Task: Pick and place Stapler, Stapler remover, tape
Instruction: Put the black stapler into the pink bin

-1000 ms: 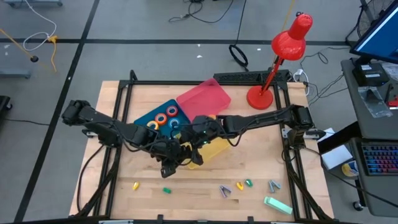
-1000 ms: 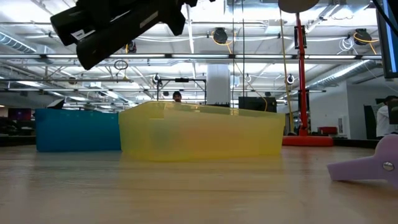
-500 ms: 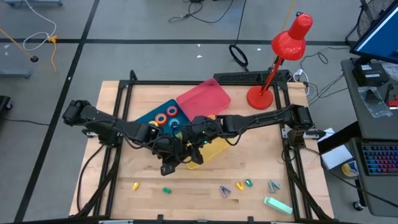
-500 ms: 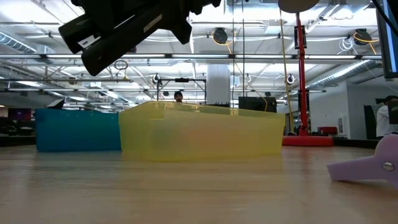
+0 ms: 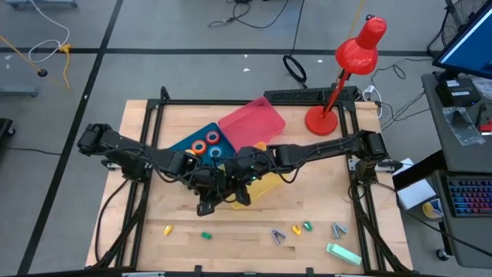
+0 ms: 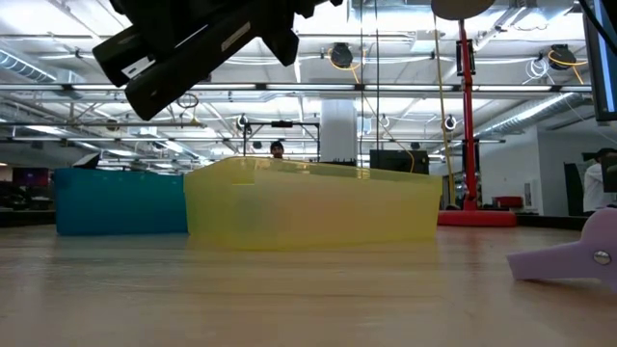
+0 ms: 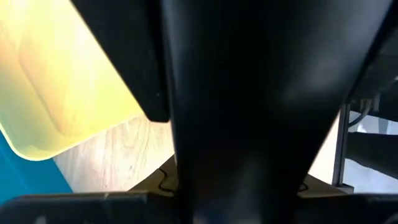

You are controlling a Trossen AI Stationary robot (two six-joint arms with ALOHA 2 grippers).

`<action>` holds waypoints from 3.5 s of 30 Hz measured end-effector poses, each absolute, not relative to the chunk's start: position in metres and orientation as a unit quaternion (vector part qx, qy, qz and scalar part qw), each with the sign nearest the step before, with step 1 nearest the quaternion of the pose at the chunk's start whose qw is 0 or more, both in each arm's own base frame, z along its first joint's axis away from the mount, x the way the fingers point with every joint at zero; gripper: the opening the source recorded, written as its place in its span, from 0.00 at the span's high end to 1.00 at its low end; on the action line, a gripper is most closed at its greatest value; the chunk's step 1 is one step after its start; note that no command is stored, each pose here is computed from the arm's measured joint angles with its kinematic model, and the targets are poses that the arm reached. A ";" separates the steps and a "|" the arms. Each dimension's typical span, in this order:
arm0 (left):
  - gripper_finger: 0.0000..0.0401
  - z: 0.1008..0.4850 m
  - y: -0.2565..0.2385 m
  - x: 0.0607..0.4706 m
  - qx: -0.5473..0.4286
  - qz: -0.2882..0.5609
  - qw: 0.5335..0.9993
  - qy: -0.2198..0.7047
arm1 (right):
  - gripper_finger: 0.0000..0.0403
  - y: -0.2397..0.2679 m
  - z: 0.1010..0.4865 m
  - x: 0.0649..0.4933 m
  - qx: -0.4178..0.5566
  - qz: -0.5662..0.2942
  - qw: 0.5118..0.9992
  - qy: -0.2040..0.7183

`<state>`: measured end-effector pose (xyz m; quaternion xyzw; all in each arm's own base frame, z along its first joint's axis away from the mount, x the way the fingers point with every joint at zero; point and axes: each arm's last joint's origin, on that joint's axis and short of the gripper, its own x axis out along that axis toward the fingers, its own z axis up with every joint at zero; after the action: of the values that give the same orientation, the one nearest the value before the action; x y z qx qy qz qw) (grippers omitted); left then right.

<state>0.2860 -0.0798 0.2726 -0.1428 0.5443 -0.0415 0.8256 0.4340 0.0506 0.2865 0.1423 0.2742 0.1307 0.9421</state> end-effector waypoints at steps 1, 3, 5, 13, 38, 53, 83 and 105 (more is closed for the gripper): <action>0.69 0.273 -0.080 0.286 -0.141 -0.042 0.825 0.545 | 0.67 0.051 0.287 0.434 0.142 0.130 0.942 0.274; 0.69 0.273 -0.080 0.286 -0.136 -0.044 0.826 0.546 | 0.67 0.053 0.286 0.434 0.139 0.123 0.943 0.275; 0.69 0.272 -0.079 0.285 -0.129 -0.046 0.826 0.546 | 0.67 0.054 0.285 0.433 0.136 0.108 0.945 0.279; 0.34 0.273 -0.078 0.285 -0.103 -0.056 0.831 0.544 | 0.68 0.055 0.278 0.430 0.137 0.088 0.936 0.313; 0.08 0.338 -0.046 0.253 -0.233 0.055 0.895 0.376 | 0.68 -0.090 0.371 0.357 -0.011 -0.032 0.974 0.223; 0.08 0.344 -0.057 0.249 -0.236 0.037 0.903 0.358 | 0.68 -0.217 0.281 0.356 -0.012 -0.001 0.950 0.311; 0.08 0.345 -0.056 0.249 -0.257 0.076 0.901 0.340 | 0.68 -0.246 0.210 0.376 -0.042 0.072 0.943 0.321; 0.08 0.345 -0.056 0.249 -0.247 0.072 0.904 0.342 | 0.60 -0.250 0.194 0.368 -0.118 -0.006 0.892 0.437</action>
<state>0.2490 -0.0560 0.3451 -0.2475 0.3422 0.0718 0.9036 0.3678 -0.2500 0.1939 -0.1178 0.4373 -0.0063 0.8915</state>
